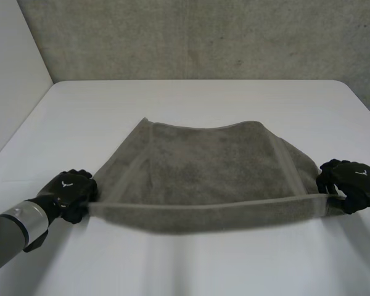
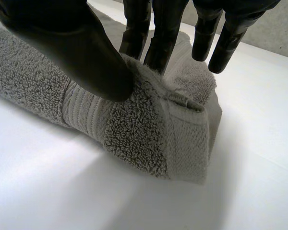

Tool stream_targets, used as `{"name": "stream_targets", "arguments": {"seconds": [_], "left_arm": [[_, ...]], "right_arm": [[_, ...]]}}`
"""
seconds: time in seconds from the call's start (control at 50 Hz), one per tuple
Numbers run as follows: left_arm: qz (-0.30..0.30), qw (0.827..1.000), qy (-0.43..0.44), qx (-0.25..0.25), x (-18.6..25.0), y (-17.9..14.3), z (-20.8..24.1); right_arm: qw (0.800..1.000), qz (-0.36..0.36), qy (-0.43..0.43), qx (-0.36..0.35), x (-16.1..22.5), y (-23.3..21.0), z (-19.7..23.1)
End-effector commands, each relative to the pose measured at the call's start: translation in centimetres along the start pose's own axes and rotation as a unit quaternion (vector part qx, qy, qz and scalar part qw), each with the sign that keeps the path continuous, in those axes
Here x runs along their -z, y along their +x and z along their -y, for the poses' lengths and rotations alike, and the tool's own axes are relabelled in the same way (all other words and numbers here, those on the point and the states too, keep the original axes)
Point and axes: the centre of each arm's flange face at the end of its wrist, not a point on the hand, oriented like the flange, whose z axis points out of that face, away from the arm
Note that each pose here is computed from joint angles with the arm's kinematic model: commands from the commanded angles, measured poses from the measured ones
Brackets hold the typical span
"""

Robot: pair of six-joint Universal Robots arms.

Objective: Fold the towel.

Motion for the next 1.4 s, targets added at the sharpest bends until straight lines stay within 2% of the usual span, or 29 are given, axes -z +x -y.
{"name": "stream_targets", "arguments": {"seconds": [0.02, 0.1, 0.26, 0.36, 0.46, 0.62, 0.8, 0.98, 1.16, 1.26, 1.32, 1.4], "left_arm": [[0.004, 1.0, 0.004, 0.0, -0.3, -0.6, 0.4], [0.017, 0.999, 0.027, -0.01, 0.6, -1.1, 2.2], [0.031, 0.992, 0.113, -0.04, 5.1, -1.1, 8.2], [0.046, 0.979, 0.199, -0.008, 8.5, -1.3, 13.0], [0.048, 0.967, 0.251, 0.021, 10.2, -1.7, 15.8], [0.05, 0.956, 0.289, 0.01, 11.0, -2.3, 18.8], [0.047, 0.963, 0.266, 0.026, 9.2, -3.1, 18.2], [0.032, 0.965, 0.26, 0.027, 9.6, -2.0, 18.1], [0.002, 0.981, 0.185, 0.067, 9.2, 0.2, 13.3], [0.006, 0.978, 0.198, 0.062, 10.4, 0.4, 13.2], [0.023, 0.975, 0.215, 0.057, 11.1, -0.7, 13.8], [0.03, 0.963, 0.267, 0.022, 12.8, -1.8, 16.6]], "right_arm": [[1.0, -0.007, 0.009, 0.009, 0.4, 0.4, 1.0], [1.0, -0.014, 0.018, 0.019, 1.0, 1.0, 2.0], [0.994, -0.004, 0.089, 0.071, 3.4, 1.3, 7.1], [0.987, -0.005, 0.123, 0.103, 5.4, 1.3, 11.3], [0.984, -0.007, 0.14, 0.109, 6.0, 1.5, 13.5], [0.976, 0.012, 0.18, 0.121, 6.2, 0.3, 17.1], [0.972, 0.012, 0.192, 0.136, 5.3, 0.8, 17.8], [0.963, -0.002, 0.211, 0.167, 5.7, 0.4, 19.3], [0.973, 0.015, 0.179, 0.146, 4.9, -0.2, 16.0], [0.974, 0.004, 0.166, 0.156, 5.6, 0.1, 15.2], [0.975, -0.025, 0.158, 0.154, 6.6, 1.9, 15.1], [0.971, -0.027, 0.175, 0.161, 7.6, 3.3, 15.9]]}}
